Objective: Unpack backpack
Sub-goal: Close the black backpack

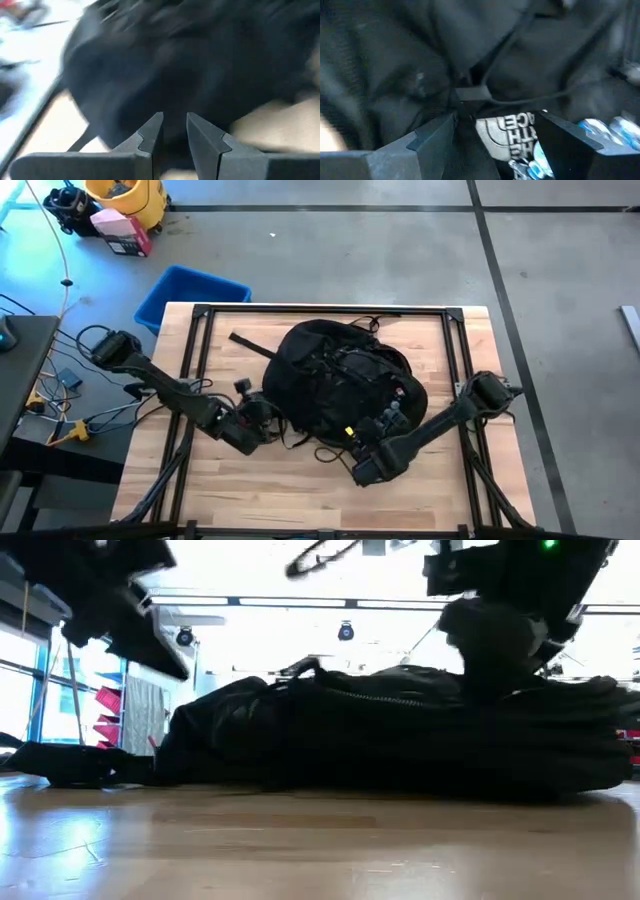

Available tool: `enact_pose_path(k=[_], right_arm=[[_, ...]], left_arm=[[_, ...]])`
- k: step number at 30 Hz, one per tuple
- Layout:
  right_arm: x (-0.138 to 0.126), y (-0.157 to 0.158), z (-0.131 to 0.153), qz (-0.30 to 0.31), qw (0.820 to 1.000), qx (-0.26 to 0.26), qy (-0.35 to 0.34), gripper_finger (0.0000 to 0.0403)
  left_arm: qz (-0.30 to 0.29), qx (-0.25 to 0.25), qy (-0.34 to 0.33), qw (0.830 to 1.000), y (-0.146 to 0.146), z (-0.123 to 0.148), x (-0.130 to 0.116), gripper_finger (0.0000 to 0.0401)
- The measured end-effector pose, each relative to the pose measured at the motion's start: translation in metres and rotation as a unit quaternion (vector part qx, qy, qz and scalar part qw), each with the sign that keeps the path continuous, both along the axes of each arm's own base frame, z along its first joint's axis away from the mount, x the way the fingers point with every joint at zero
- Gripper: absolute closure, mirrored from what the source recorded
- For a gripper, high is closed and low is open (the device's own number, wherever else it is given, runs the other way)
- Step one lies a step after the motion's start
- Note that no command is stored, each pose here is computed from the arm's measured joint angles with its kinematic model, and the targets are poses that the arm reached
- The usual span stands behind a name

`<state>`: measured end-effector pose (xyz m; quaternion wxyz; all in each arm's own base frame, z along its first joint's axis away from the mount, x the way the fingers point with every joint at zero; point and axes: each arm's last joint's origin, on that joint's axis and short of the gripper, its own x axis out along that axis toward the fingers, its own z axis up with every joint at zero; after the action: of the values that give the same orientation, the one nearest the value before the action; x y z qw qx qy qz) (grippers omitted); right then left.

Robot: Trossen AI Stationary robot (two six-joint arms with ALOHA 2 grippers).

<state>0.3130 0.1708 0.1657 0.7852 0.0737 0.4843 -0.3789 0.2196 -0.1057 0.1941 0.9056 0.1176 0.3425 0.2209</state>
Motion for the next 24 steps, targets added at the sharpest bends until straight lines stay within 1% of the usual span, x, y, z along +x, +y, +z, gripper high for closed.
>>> enact_pose_path(k=[1,3,4,6,8,9,11,12,14,17,20,24], right_arm=[[0.009,0.001,-0.001,0.018,0.999,0.016,-0.030,0.0140],[0.032,0.003,0.000,0.055,0.991,0.054,-0.108,0.0140],[0.043,0.003,0.001,0.075,0.985,0.063,-0.141,0.0140],[0.061,0.004,0.009,0.131,0.969,0.060,-0.199,0.0140],[0.073,0.007,0.027,0.193,0.954,0.051,-0.223,0.0140],[0.077,0.009,0.040,0.213,0.948,0.045,-0.231,0.0140],[0.078,0.015,0.069,0.235,0.942,0.029,-0.239,0.0140],[0.076,0.017,0.080,0.237,0.944,0.021,-0.230,0.0140],[0.067,0.024,0.094,0.227,0.954,0.010,-0.195,0.0140],[0.044,0.029,0.103,0.172,0.976,-0.003,-0.132,0.0140],[0.019,0.030,0.101,0.106,0.990,-0.018,-0.087,0.0140],[-0.008,0.024,0.086,0.033,0.998,-0.055,-0.025,0.0140]], left_arm=[[-0.030,-0.013,-0.006,0.999,-0.004,0.003,0.005,0.0337],[-0.087,-0.032,-0.023,0.995,-0.011,0.011,0.013,0.0337],[-0.106,-0.038,-0.038,0.993,-0.014,0.015,0.017,0.0337],[-0.129,-0.045,-0.060,0.989,-0.021,0.025,0.021,0.0337],[-0.137,-0.045,-0.068,0.987,-0.025,0.031,0.022,0.0337],[-0.140,-0.048,-0.073,0.986,-0.027,0.033,0.022,0.0337],[-0.146,-0.050,-0.077,0.985,-0.030,0.034,0.021,0.0337],[-0.147,-0.051,-0.077,0.985,-0.030,0.033,0.021,0.0337],[-0.145,-0.051,-0.073,0.985,-0.030,0.030,0.021,0.0337],[-0.133,-0.036,-0.040,0.990,-0.024,0.014,0.021,0.0337],[-0.097,-0.025,0.023,0.995,-0.011,-0.003,0.017,0.0337],[-0.032,-0.014,0.108,0.994,0.006,-0.014,0.003,0.0337]])
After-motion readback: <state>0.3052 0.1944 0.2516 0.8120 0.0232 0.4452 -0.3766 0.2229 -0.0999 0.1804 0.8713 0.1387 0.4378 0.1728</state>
